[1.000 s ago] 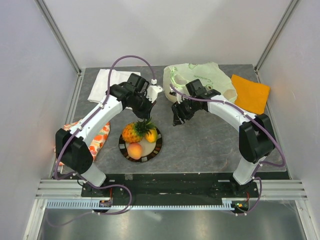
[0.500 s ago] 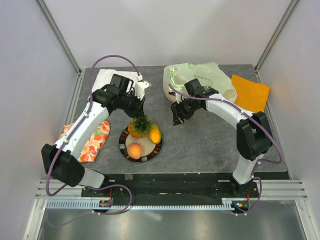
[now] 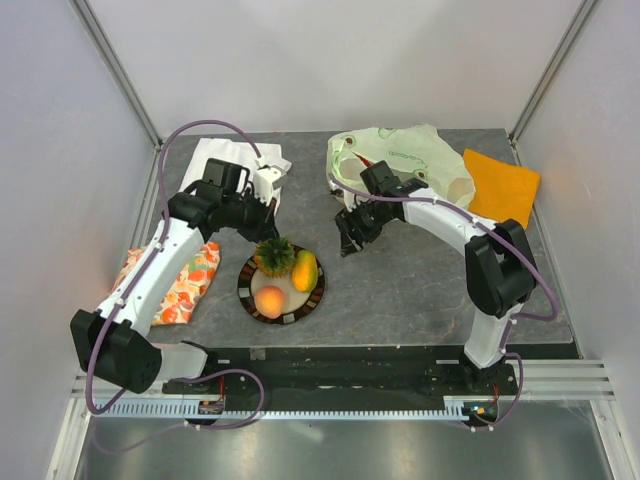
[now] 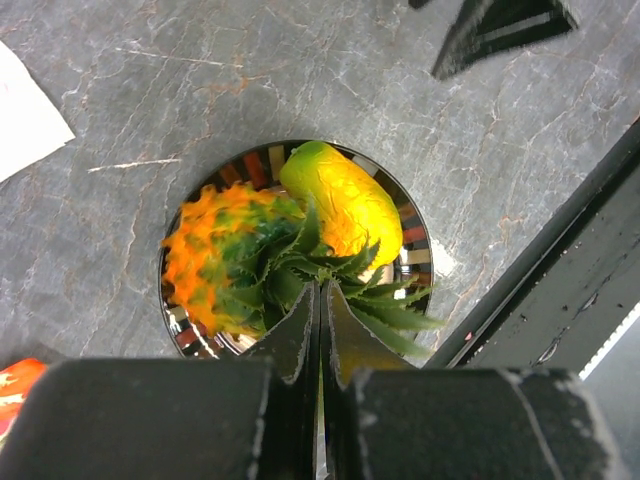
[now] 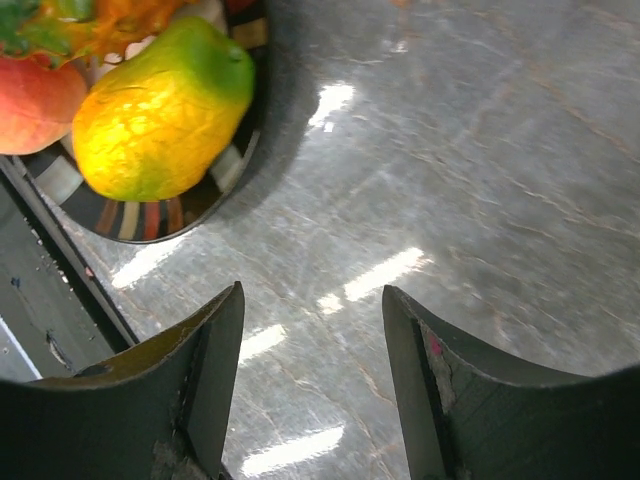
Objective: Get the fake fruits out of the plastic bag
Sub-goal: Adjust the fake fruit on the plate.
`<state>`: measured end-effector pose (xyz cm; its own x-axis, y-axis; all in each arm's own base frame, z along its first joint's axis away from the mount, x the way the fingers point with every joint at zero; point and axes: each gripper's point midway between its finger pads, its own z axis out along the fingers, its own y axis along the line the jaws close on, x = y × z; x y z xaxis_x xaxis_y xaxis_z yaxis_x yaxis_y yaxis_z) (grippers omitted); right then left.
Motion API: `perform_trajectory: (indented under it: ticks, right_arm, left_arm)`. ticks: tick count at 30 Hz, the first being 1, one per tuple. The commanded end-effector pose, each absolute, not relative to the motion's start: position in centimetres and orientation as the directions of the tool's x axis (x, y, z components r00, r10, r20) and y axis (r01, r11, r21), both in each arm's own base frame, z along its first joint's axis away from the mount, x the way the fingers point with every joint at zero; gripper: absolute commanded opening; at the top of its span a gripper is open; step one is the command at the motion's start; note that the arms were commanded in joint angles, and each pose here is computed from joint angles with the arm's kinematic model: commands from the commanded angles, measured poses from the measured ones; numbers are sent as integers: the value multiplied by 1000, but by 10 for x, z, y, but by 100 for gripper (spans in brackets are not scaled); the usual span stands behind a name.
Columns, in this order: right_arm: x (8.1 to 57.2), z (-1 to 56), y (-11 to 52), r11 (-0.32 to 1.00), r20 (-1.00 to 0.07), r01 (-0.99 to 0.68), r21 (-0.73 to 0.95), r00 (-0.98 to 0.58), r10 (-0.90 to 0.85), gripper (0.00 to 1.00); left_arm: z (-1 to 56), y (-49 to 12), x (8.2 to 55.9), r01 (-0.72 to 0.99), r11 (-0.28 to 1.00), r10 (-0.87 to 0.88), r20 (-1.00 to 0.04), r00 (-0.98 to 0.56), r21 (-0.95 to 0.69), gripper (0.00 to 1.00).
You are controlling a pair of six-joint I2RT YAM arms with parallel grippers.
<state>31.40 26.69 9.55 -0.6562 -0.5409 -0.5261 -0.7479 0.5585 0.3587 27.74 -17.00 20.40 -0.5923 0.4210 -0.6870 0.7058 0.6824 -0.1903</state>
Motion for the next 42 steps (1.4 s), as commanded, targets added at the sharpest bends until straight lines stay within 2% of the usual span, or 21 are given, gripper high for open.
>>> perform_trajectory:
  ticks: [1, 6, 14, 25, 42]
  right_arm:
    - [304, 105, 293, 480, -555, -793, 375, -607, -568, 65]
    - [298, 102, 304, 452, -552, -804, 388, -595, -584, 65]
    - [300, 102, 308, 445, -556, -807, 388, -590, -585, 65]
    - [282, 97, 318, 401, -547, -825, 399, -565, -618, 65]
    - [275, 95, 341, 355, -550, -841, 408, -537, -639, 64]
  left_arm:
    - [200, -156, 277, 653, 733, 392, -665, -636, -192, 2]
    - [202, -155, 271, 648, 729, 379, -658, -650, -220, 2]
    - [211, -167, 254, 699, 655, 384, -670, -635, -287, 2]
    - [217, -152, 265, 695, 687, 403, -685, -607, -212, 2]
    - [227, -144, 266, 685, 704, 399, -693, -601, -188, 2]
